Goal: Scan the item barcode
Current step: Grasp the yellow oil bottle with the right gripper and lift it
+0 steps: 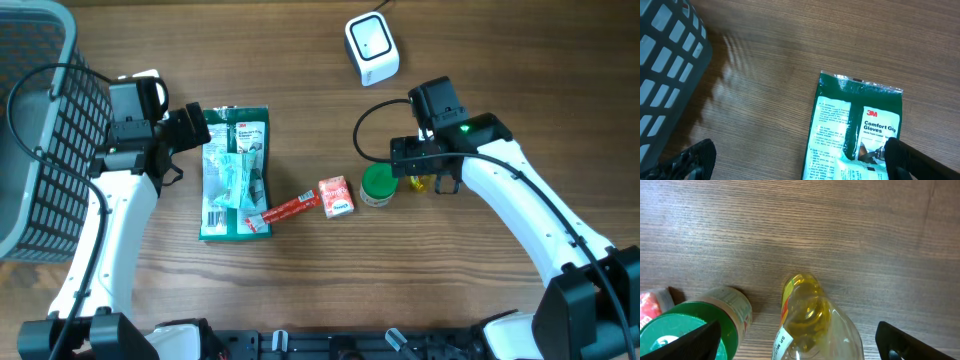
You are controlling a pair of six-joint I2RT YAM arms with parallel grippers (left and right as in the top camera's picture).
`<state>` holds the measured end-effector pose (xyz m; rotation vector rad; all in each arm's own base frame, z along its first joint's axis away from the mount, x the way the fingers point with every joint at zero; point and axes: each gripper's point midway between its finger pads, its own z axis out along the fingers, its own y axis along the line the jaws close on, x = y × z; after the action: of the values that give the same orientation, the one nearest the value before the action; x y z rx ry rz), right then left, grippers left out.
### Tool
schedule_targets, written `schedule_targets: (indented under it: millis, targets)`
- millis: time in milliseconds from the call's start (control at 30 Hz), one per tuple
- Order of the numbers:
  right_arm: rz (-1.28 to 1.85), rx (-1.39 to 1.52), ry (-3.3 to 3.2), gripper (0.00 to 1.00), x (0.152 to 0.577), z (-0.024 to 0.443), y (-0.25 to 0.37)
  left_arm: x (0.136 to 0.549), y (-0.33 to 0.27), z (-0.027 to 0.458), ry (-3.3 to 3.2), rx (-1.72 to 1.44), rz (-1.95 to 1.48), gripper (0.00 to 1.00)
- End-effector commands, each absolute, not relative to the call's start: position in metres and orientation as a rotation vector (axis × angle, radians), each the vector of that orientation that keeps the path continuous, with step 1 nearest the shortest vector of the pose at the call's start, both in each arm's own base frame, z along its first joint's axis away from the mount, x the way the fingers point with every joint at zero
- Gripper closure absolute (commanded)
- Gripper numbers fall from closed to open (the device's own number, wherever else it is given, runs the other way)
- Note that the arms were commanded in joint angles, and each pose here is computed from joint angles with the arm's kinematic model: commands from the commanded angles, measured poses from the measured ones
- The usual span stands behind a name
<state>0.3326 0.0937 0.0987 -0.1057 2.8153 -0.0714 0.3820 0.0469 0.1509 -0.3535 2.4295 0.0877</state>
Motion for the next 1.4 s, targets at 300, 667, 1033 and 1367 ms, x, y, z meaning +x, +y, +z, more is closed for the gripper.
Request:
schedule_targets:
  millis: [300,667,1033,1367]
  targets:
    - [-0.112,-0.029,2.846,0.27,0.328,0.094,0.084,0.383,0.050,0.159,2.409,-0.338,0.104,0.00]
    - [-0.097,-0.029,2.815,0.02,0.337,0.093,0.087,0.383,0.050,0.159,2.409,-0.338,0.104,0.00]
    - [-0.118,-0.031,2.857,0.45,0.334,0.081,0.086,0.383,0.050,0.159,2.409,-0.338,0.104,0.00]
    - [0.164,0.058,2.755,0.63,0.344,0.142,0.087,0.383,0.050,0.159,2.409,-0.338,0.104,0.00]
